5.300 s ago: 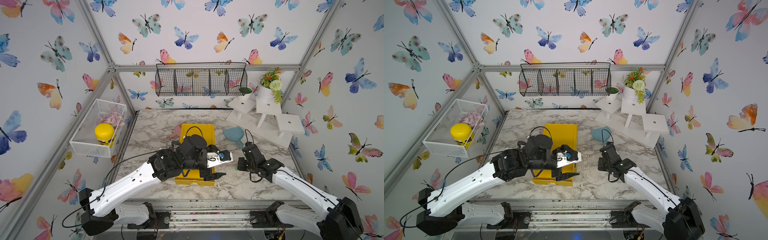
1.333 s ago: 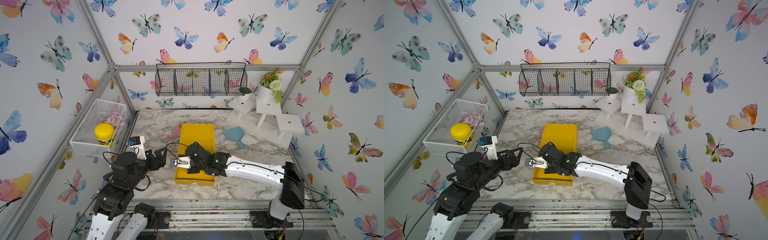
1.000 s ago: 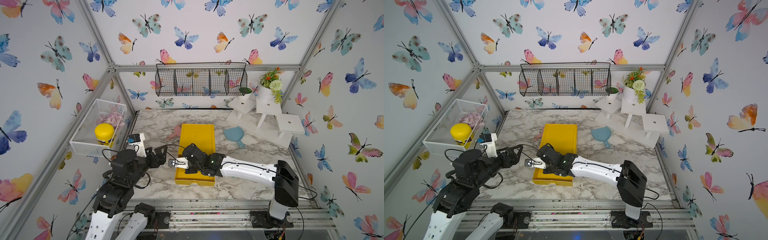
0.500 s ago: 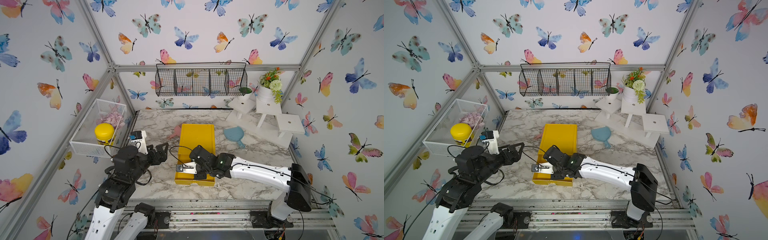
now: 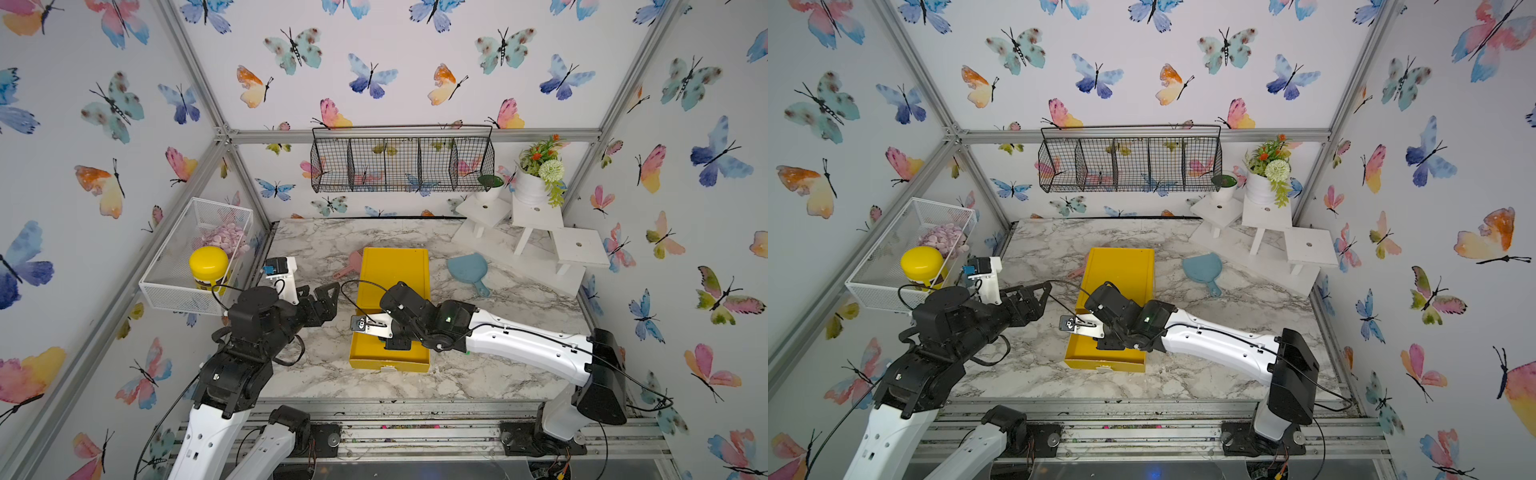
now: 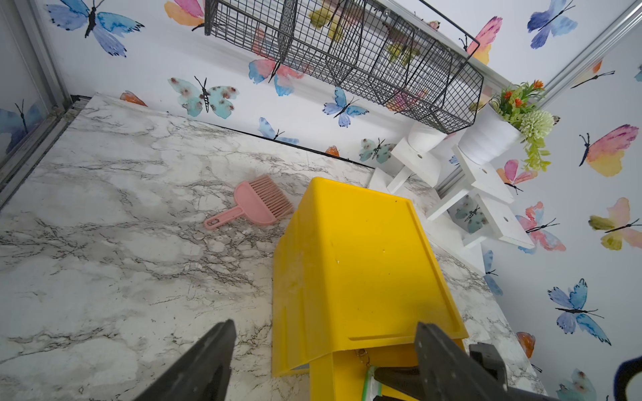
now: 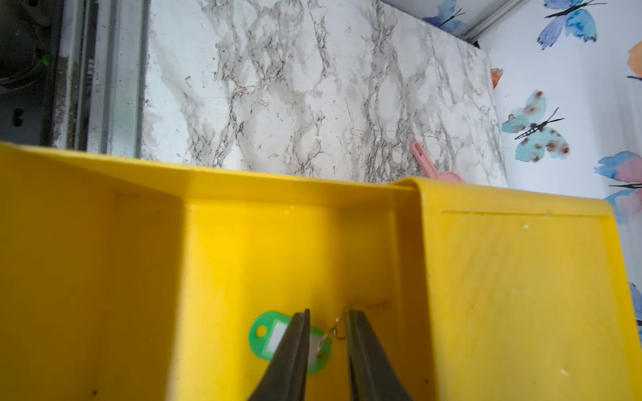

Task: Take the keys out of the drawer
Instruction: Pick up the key from the drawer.

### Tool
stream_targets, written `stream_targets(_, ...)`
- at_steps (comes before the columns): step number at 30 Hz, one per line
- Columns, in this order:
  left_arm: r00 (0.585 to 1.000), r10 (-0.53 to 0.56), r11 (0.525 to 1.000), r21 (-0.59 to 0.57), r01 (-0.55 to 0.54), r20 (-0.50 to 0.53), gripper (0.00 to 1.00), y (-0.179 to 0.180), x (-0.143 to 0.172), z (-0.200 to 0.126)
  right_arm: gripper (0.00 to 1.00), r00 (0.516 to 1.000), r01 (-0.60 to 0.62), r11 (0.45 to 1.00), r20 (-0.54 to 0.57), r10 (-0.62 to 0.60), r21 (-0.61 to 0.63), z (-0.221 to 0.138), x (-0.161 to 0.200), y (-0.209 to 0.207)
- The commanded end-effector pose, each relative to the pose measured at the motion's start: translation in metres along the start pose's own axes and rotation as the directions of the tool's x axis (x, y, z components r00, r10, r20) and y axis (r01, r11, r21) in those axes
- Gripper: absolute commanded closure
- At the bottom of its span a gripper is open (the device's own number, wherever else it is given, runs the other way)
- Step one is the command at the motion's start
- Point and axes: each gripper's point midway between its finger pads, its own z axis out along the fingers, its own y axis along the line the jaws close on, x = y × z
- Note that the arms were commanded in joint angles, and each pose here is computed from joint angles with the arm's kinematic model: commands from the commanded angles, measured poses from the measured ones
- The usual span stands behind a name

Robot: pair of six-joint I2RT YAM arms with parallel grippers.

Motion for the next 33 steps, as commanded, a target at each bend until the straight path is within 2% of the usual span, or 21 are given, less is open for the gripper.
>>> stream_targets(1, 0.998, 0.051, 0.997, 0.048, -0.052, 0.024, 0.14, -0.011, -0.009, -0.002, 0.69, 0.999, -0.048, 0.996, 0.006, 0.048, 0.078, -0.017, 0.001, -0.019)
stream_targets(13, 0.998, 0.069, 0.995, 0.074, -0.069, 0.006, 0.14, -0.015, -0.006, 0.001, 0.62, 0.992, -0.125, 0.990, -0.026, 0.127, 0.063, -0.001, 0.012, -0.012)
stream_targets(24, 0.989, 0.136, 0.982, 0.142, -0.128, -0.049, 0.13, -0.022, 0.012, 0.003, 0.62, 0.988, -0.140, 0.989, -0.061, 0.142, 0.040, 0.016, 0.022, -0.001)
stream_targets(33, 0.987, 0.153, 0.978, 0.151, -0.145, -0.048, 0.12, -0.024, 0.011, 0.003, 0.63, 0.981, -0.157, 0.987, -0.105, 0.161, 0.045, 0.024, 0.034, 0.001)
